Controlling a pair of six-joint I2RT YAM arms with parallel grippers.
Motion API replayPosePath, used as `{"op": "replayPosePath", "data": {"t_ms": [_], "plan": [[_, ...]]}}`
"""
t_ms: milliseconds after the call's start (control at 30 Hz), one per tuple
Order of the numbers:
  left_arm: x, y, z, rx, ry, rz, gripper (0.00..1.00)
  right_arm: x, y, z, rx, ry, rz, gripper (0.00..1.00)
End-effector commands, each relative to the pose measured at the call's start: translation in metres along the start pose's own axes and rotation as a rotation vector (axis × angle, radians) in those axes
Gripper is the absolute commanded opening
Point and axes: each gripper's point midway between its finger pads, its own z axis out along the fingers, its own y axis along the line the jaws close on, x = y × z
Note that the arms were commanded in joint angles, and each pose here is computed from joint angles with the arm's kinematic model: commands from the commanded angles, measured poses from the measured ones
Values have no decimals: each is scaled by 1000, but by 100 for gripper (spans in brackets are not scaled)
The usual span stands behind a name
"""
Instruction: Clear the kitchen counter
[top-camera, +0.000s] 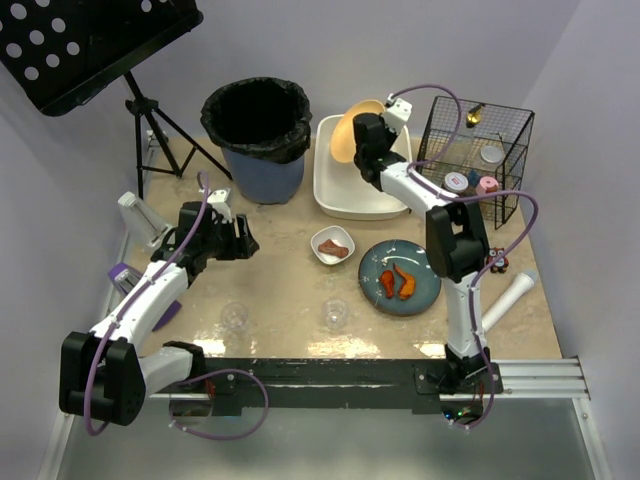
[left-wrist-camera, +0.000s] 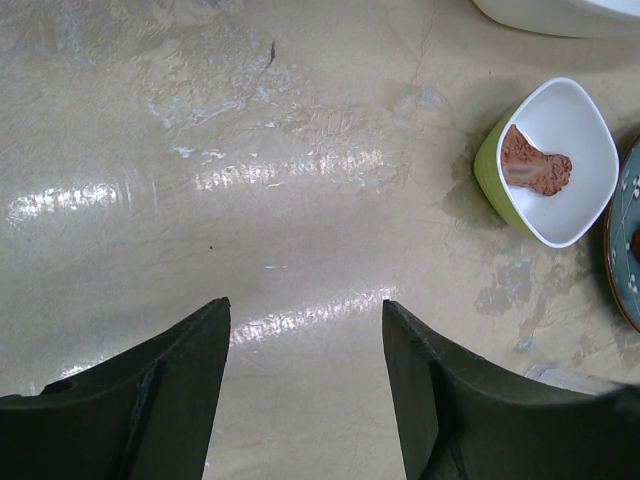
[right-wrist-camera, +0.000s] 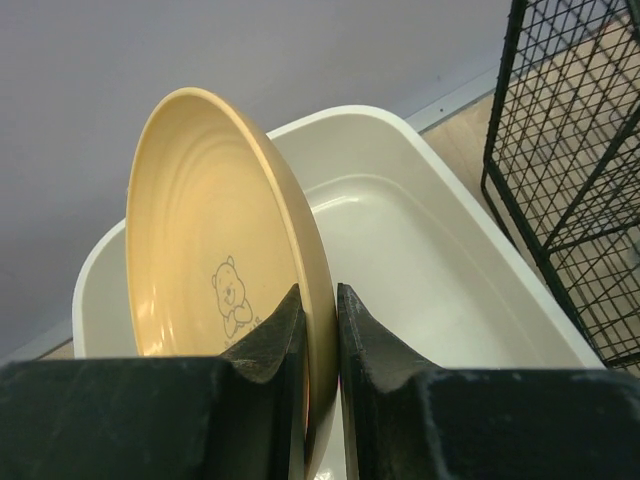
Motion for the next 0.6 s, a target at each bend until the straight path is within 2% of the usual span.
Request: {"op": "replayPosePath", "data": {"t_ms": [0, 367, 500, 567], "plan": [[-10, -3, -1, 22, -38, 17, 66, 3, 16, 3, -58, 32, 5, 0], [-9, -4, 0, 30, -32, 16, 66, 35, 4, 18, -36, 86, -39, 0], [-9, -4, 0, 30, -32, 16, 66, 44, 0, 25, -40, 110, -36, 15], [-9, -4, 0, 30, -32, 16, 66, 47, -2, 28, -46, 122, -27, 26]]}}
